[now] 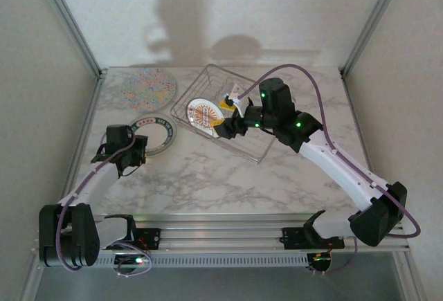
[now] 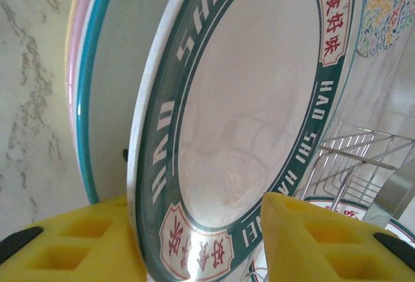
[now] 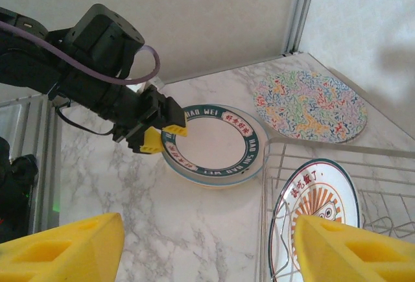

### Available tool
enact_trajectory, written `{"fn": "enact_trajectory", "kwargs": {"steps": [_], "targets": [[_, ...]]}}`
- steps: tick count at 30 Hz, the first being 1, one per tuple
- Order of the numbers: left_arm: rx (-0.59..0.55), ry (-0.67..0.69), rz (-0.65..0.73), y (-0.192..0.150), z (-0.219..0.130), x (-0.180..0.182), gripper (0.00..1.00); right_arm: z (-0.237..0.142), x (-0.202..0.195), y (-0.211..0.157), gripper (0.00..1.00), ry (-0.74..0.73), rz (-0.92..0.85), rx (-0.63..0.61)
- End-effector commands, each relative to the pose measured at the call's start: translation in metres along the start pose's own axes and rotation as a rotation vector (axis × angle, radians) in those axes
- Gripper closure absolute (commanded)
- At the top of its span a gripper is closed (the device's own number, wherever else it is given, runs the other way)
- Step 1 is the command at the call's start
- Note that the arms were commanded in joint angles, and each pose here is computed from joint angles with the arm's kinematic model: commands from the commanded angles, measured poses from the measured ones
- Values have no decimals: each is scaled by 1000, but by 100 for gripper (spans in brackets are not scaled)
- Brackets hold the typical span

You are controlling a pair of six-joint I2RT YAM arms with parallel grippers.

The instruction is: Unload the plates from the dish rack

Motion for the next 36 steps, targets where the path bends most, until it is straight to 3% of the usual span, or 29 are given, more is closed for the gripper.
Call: {"fn": "enact_trajectory", "kwargs": {"steps": [1,16,22,31,36], "targets": [[1,16,1,1,-8,-2,53,0,3,5,29,0,-31,-14],[7,2,-29,-4,-15,-3,50,2,1,5,29,-15,-26,-13],[11,1,-21,-10,-18,-6,36,9,-11,-5,30,-87,12,25],[4,-17,-32,-14,-29,-10,36,23,-49,-22,30,-197,128,76],[-23,-83,20,-15,-44,-38,36,41,-79,-38,31,-246,185,126]]}}
Point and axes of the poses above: each hand's point on the last joint's axis, 136 mm out from that joint toward the fingers, its own z axis out along the fingers, its own x axis along the line the jaws close on, y = z × x, the point moved 6 cm from there along -z, back along the fingers, and after that the axes turned 10 degrees about z, right-handed, at the moved point
